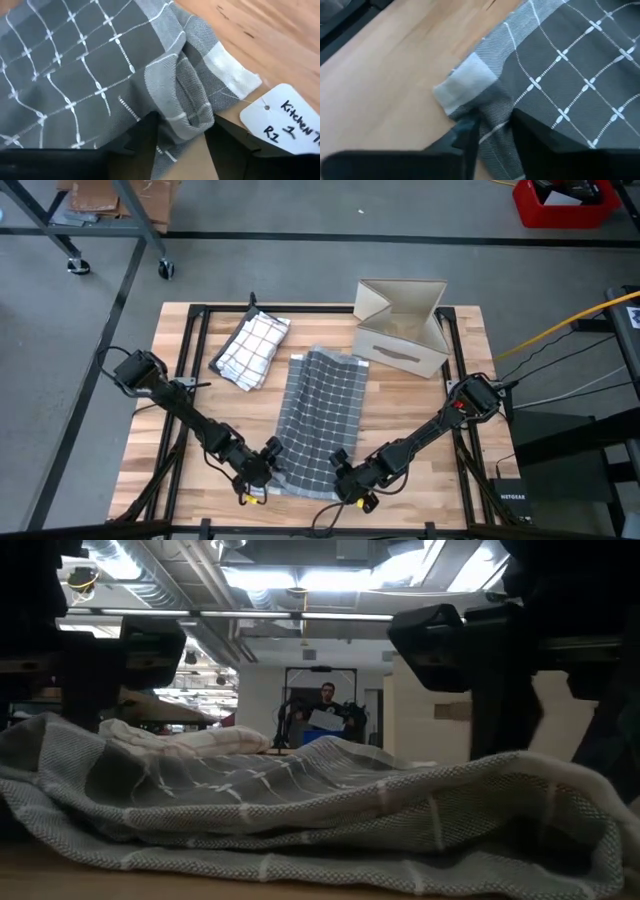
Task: Fold towel
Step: Fold the gray white kitchen towel
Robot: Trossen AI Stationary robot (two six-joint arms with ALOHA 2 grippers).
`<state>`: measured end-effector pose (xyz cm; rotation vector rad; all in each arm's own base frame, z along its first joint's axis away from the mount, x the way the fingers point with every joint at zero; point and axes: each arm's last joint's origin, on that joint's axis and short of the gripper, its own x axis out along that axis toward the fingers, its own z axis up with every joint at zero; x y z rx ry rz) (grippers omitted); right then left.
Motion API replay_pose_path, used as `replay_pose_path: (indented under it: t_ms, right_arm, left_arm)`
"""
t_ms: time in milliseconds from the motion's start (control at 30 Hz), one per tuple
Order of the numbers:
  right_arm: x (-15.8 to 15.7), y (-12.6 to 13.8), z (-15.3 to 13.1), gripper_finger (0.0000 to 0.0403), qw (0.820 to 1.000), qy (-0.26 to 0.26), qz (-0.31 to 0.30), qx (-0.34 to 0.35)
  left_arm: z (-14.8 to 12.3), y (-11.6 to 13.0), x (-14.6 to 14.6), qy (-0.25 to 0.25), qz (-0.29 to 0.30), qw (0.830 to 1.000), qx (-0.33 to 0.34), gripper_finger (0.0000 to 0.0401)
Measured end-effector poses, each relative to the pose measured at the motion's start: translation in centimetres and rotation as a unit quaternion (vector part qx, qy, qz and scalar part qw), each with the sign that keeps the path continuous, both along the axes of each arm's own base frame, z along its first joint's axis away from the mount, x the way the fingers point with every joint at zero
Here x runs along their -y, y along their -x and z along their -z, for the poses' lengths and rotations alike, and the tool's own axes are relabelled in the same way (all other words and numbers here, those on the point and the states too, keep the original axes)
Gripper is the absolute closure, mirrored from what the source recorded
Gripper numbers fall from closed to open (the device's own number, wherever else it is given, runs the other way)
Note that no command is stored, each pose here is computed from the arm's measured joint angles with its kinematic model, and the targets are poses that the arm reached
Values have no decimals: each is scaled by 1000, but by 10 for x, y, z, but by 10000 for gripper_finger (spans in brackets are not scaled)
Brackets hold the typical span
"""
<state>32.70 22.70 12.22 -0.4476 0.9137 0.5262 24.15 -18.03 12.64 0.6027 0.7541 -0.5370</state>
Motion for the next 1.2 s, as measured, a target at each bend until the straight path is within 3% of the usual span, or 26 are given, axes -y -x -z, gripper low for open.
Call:
replay_pose_path:
  t_ms: [200,367,700,900,1067,1200]
  right_arm:
    - [-1,1,1,387,999,-20,22,-13]
    - [-2,1,1,381,996,-66,54,-35]
    - [-12,-6,-19,399,988,-113,54,-89]
    - [-24,-17,-47,400,971,-193,72,-121]
    - [-36,-20,-66,401,945,-272,82,-162]
    - [-51,-15,-77,401,940,-290,72,-164]
  left_arm:
    - [0,0,1,45,-52,997,-18,325]
    - [-4,-3,4,112,-105,988,-13,392]
    - [-13,-1,21,234,-156,959,-18,398]
    - [-26,2,41,297,-136,944,-55,399]
    - [-43,5,61,373,-147,911,-99,399]
    - [-55,5,71,419,-171,884,-118,400]
